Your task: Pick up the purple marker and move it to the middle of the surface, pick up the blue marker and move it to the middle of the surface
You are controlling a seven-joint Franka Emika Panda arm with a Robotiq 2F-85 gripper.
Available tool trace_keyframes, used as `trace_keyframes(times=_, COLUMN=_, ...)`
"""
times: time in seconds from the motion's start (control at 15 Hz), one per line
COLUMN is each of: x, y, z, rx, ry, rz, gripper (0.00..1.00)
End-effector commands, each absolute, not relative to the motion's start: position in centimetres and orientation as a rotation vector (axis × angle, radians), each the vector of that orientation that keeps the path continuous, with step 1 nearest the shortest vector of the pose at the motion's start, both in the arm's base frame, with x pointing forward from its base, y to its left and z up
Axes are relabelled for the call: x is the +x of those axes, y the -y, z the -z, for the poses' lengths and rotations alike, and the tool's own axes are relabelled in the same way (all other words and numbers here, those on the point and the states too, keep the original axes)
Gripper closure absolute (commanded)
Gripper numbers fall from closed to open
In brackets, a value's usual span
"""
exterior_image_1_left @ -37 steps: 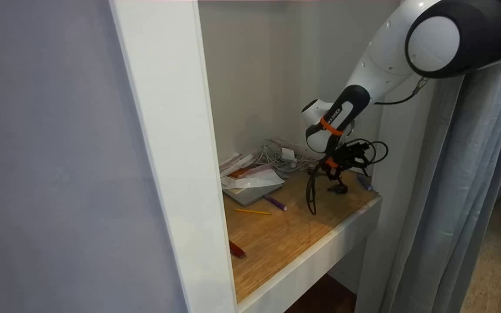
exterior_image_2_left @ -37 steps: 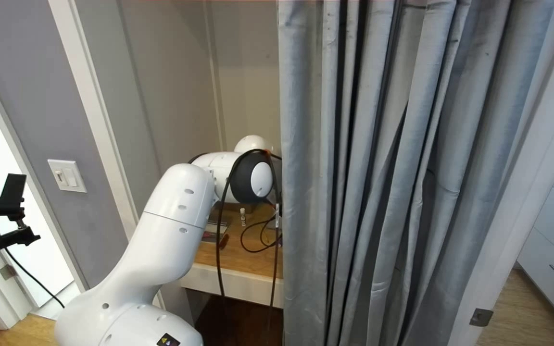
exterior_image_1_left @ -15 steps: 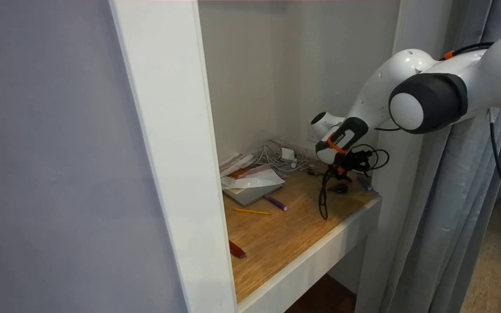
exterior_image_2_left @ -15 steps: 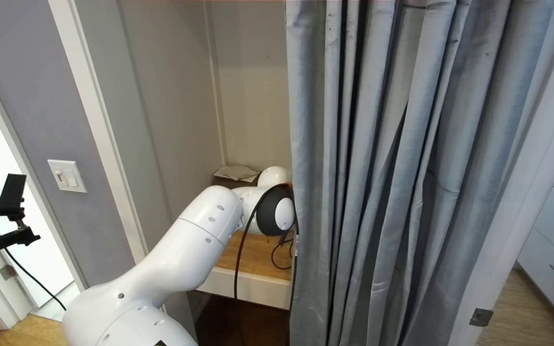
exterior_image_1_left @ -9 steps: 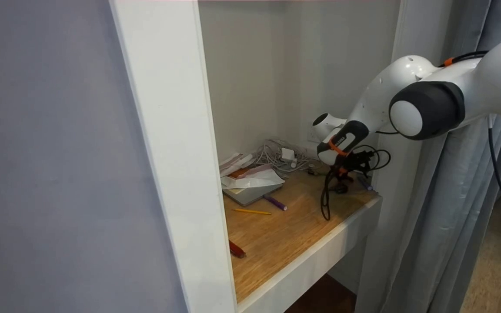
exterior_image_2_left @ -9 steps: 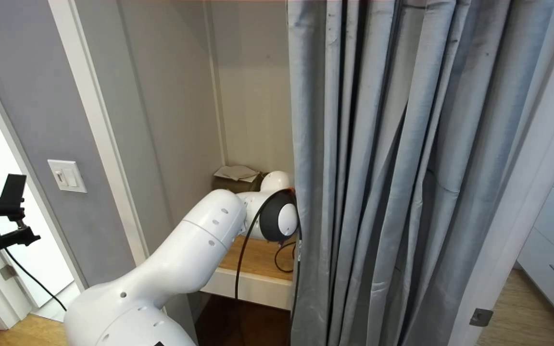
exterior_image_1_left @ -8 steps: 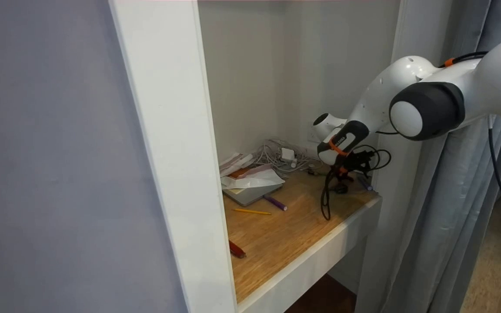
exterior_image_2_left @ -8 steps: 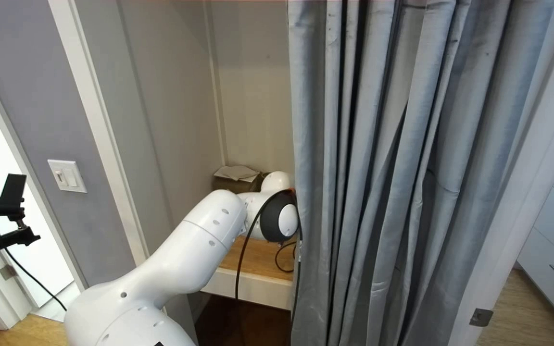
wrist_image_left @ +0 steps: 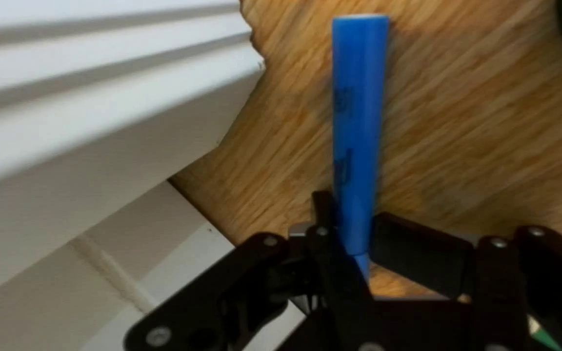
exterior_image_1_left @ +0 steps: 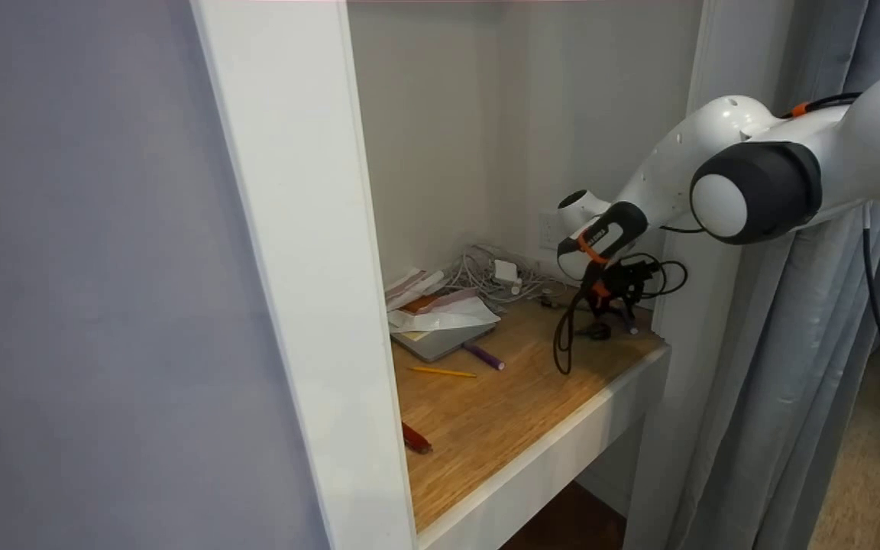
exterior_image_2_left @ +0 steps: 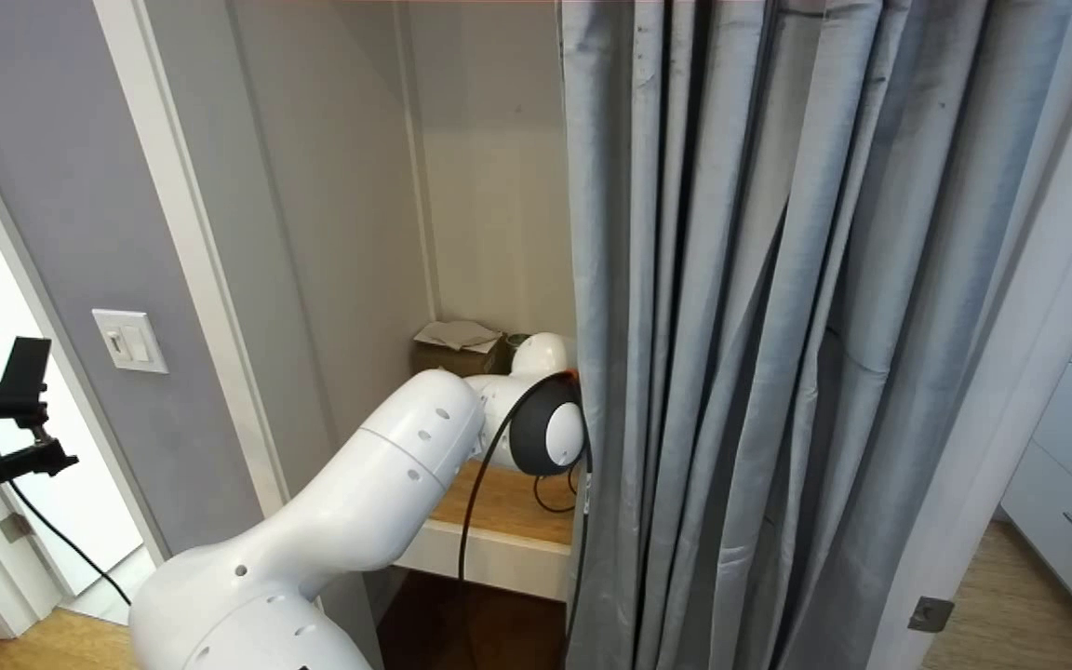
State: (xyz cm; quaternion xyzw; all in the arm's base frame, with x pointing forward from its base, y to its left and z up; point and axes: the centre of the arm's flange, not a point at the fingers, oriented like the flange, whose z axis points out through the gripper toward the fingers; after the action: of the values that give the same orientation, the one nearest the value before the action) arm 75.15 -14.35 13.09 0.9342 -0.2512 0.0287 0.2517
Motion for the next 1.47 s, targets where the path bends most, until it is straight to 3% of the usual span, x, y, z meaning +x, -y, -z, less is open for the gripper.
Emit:
trace_keyframes(times=0.0, x=75.6, y=14.6, z=-13.3, rx=2.63, ry=0.678, rz=-0.061, gripper=0.88)
trace_keyframes(times=0.07, x=75.5, y=14.7, z=-13.5, rx=2.64, ry=0.674, rz=-0.062, gripper=0.92)
trace_keyframes(times=0.53, x=75.3, y=14.5, z=-14.0, rx=2.739, ry=0.67, rz=-0.062, gripper=0.84)
trace_keyframes(times=0.6, x=75.1, y=14.5, z=-14.1, rx=2.755, ry=0.672, rz=-0.058, gripper=0.75)
trace_keyframes(times=0.87, x=74.9, y=14.4, z=-14.3, rx=2.814, ry=0.668, rz=-0.046, gripper=0.58)
trace_keyframes(times=1.0, x=74.8, y=14.5, z=-14.3, rx=2.829, ry=0.667, rz=-0.038, gripper=0.64)
trace_keyframes(times=1.07, x=74.7, y=14.6, z=-14.2, rx=2.834, ry=0.666, rz=-0.035, gripper=0.78)
trace_keyframes(times=1.2, x=74.7, y=14.7, z=-14.3, rx=2.845, ry=0.669, rz=-0.032, gripper=0.92)
trace_keyframes(times=1.4, x=74.5, y=14.7, z=-15.0, rx=2.859, ry=0.685, rz=-0.028, gripper=0.89)
